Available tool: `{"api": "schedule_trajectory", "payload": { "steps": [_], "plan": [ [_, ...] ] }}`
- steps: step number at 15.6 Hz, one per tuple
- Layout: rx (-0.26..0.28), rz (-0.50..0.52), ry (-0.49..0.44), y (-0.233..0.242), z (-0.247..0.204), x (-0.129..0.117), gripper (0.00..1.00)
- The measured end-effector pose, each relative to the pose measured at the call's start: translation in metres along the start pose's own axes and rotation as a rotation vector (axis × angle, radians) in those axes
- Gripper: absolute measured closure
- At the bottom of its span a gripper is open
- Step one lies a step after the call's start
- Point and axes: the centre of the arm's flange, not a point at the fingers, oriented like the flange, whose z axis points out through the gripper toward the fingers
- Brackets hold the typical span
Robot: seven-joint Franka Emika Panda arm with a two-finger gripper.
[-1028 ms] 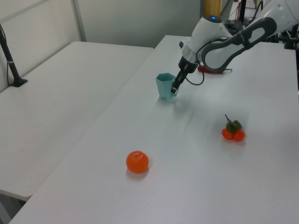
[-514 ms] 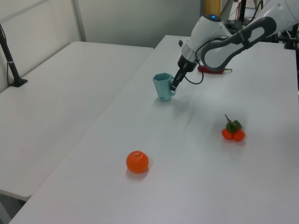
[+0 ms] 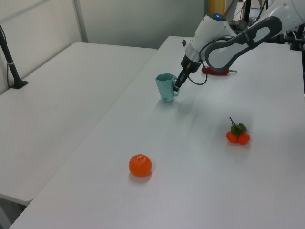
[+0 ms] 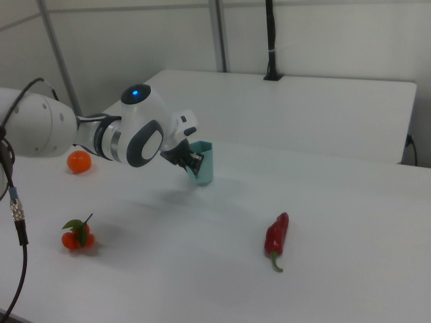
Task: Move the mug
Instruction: 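Lift the mug and carry it toward the tangerine cluster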
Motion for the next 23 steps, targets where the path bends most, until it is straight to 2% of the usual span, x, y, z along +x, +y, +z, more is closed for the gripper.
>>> {"api": "schedule_trajectory", "payload": {
  "steps": [4,7,9,13,17,23],
  "plan": [
    [-0.002,0.003,0.036,0.002,-0.028,0.008,0.77],
    [-0.001,0.005,0.051,0.002,-0.061,0.004,0.77],
    [0.002,0.010,0.016,0.005,-0.091,-0.004,0.77],
    [0.010,0.039,-0.125,0.022,-0.173,-0.021,0.77],
    [0.018,0.062,-0.235,0.037,-0.223,-0.052,0.77],
    [0.060,-0.051,-0.363,0.042,-0.208,-0.134,0.77]
  ]
}}
